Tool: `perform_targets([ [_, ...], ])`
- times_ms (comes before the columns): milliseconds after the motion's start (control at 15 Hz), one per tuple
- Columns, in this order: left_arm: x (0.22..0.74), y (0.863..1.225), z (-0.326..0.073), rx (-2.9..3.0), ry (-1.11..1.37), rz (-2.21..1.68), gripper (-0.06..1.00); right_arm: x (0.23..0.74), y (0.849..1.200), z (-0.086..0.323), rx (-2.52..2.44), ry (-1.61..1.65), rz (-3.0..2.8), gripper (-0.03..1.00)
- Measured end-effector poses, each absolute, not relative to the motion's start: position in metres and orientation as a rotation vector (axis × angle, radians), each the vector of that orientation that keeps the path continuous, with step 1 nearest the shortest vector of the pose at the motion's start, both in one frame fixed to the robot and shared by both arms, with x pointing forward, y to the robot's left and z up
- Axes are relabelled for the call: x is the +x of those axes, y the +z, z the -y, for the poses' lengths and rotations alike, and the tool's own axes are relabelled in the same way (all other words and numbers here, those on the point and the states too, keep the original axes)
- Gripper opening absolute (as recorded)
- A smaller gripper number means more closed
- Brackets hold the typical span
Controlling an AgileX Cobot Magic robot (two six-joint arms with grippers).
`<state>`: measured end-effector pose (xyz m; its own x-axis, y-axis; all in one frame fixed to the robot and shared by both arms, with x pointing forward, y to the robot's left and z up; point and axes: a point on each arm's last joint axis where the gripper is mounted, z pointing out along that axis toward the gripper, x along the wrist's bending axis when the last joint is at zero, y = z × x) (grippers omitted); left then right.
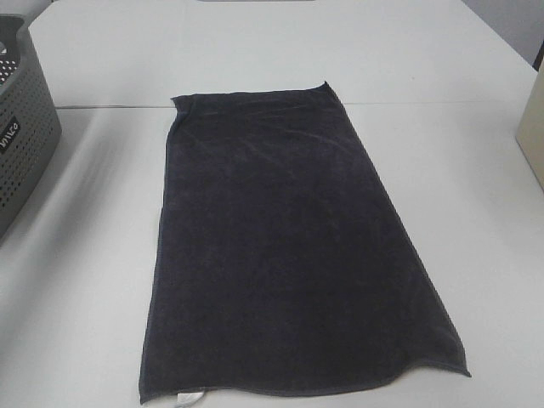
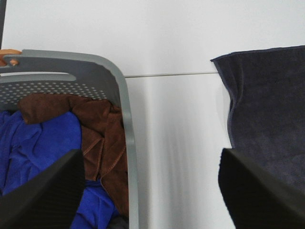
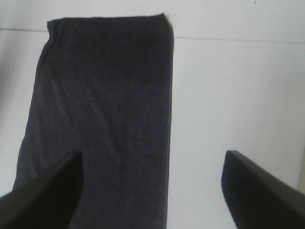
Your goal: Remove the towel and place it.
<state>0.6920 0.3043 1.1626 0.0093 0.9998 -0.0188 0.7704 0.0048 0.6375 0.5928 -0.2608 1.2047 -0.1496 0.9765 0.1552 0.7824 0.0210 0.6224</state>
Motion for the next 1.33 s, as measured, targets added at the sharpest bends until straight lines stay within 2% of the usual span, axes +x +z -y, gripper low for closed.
perform_targets([
  [200, 0.649, 1.19, -0.306, 1.806, 0.651, -1.819, 0.73, 0.522, 1.195, 0.264, 1.852, 0.817, -2.027, 0.78],
  [333, 0.602, 1.206, -0.307, 1.816, 0.666, -1.829, 0.73, 0.467, 1.188, 0.267, 1.869, 0.821, -2.022, 0.77],
  [667, 0.481, 1.197, -0.305, 1.809, 0.675, -1.821, 0.73, 0.359, 1.142, 0.274, 1.917, 0.841, -1.984, 0.77],
  [1067, 0.355, 1.137, -0.304, 1.797, 0.713, -1.806, 0.73, 0.277, 1.126, 0.282, 1.739, 0.974, -1.847, 0.77],
  [1133, 0.327, 1.116, -0.304, 1.786, 0.727, -1.796, 0.73, 0.255, 1.115, 0.286, 1.644, 0.978, -1.818, 0.77],
  [1333, 0.295, 1.091, -0.304, 1.794, 0.787, -1.733, 0.73, 0.228, 1.094, 0.288, 1.524, 1.003, -1.781, 0.77],
])
